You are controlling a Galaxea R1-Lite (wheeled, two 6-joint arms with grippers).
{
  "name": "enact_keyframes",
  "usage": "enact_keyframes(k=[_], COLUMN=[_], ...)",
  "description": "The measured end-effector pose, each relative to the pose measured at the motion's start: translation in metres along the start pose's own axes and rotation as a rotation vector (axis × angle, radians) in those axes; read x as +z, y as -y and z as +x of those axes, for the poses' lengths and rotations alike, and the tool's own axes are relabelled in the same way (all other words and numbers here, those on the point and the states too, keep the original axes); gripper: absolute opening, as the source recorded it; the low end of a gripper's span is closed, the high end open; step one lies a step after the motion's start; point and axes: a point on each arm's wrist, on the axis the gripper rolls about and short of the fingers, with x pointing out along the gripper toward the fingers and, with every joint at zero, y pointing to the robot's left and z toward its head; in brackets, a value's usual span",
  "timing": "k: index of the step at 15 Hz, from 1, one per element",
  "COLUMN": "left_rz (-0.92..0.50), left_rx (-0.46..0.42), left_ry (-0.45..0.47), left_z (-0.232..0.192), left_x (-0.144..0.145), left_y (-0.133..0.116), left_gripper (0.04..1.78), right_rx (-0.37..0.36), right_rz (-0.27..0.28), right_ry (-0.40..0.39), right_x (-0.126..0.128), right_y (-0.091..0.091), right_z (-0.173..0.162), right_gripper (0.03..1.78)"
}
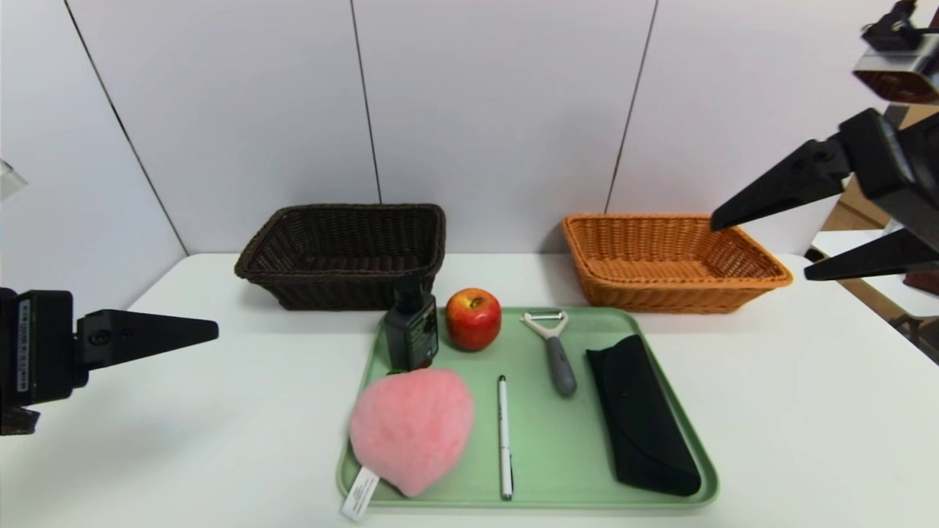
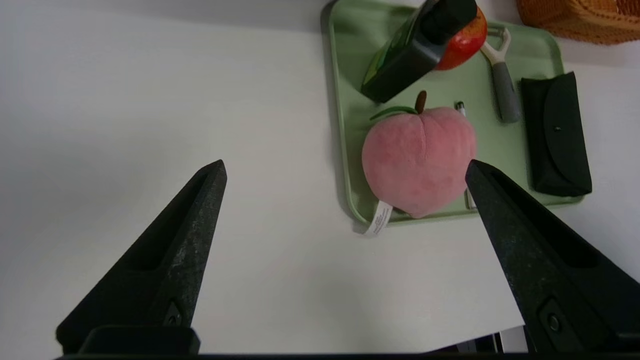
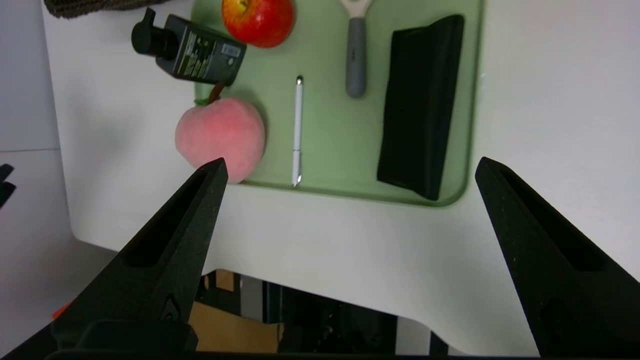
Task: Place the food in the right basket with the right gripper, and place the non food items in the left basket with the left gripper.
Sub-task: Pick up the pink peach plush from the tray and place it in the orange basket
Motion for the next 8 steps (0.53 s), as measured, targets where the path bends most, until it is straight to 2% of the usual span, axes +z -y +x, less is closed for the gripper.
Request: enact_keyframes(k=[3,4,7,8], left_rz=[-0.014,-0.028,-0.041,-0.041], left_rx=[-0.007,-0.005,0.004,0.008], left_ry=[-0.040,-0.043,-0.009,0.001], left_z=[0.004,0.002,-0.011,-0.016], left_x=[-0.005,-0.006,-0.010,-0.012], left_y=[0.002,0.001,-0.001,-0.002], left_gripper=[1.69,1.69,1.69,1.69], right_rx=[0.039,0.061,0.187,0.191], right_rz=[0.053,0.091,0.224,0.244], right_ry=[-0.122,-0.165,-0.278,-0.303], right_x=[-0.009,-0.013,-0.016,-0.017], right_y=[-0.029,-0.041,-0.068,-0.073], right_z=[0.030,0.041,0.071,0.080], right_gripper=[1.71,1.71,1.71,1.71])
